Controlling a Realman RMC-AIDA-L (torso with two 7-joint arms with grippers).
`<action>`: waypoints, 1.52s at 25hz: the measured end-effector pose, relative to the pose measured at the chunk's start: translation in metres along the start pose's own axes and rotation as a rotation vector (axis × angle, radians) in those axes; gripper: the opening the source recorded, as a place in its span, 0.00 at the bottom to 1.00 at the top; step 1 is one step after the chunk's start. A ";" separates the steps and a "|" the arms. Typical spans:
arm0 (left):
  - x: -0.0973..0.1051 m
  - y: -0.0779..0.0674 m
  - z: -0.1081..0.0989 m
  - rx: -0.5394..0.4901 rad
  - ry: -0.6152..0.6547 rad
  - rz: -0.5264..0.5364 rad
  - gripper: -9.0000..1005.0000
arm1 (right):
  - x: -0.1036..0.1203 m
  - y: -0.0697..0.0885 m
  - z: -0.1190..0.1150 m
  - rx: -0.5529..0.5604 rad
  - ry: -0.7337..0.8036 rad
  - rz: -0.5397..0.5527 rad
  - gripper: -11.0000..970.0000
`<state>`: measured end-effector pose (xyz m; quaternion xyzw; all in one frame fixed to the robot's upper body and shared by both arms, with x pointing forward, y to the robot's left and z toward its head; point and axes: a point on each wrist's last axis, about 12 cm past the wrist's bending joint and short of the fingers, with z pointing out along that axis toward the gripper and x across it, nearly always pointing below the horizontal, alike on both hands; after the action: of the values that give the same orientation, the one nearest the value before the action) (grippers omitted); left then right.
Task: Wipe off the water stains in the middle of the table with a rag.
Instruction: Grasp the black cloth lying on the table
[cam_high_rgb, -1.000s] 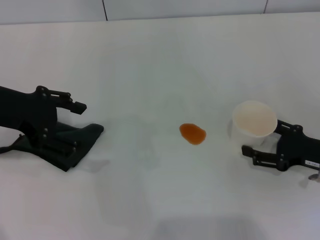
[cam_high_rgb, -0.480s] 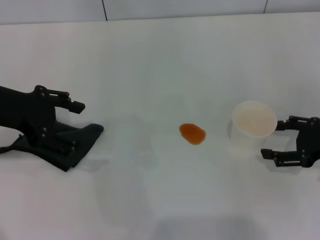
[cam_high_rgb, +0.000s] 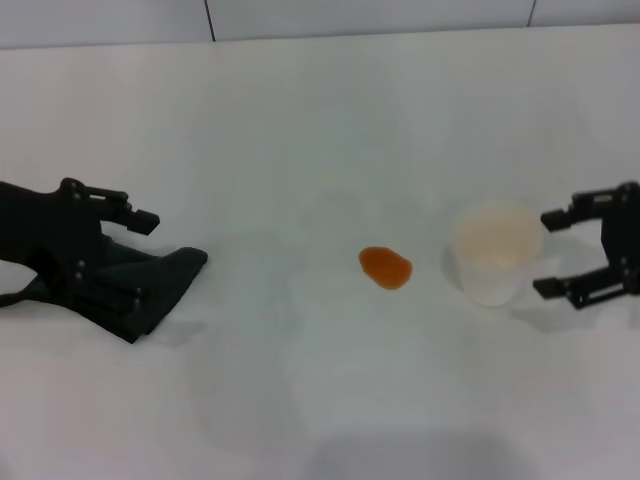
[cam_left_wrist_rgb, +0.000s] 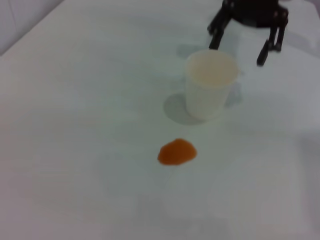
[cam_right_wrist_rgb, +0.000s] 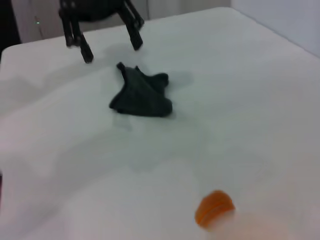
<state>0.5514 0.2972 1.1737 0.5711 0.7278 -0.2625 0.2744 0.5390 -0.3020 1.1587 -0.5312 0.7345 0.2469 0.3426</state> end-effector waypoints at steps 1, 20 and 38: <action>0.001 0.000 0.000 0.001 0.004 -0.002 0.87 | -0.004 -0.001 -0.002 -0.005 -0.002 -0.006 0.86; 0.013 -0.006 -0.014 -0.081 0.095 -0.061 0.87 | -0.047 -0.005 -0.011 -0.060 -0.005 -0.085 0.86; 0.008 0.004 0.008 -0.215 0.343 -0.041 0.87 | -0.049 0.002 -0.001 -0.082 -0.003 -0.093 0.86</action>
<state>0.5544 0.2981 1.1625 0.5598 0.7992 -0.0879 0.2003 0.5466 -0.2724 1.1973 -0.5781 0.6976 0.2614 0.3329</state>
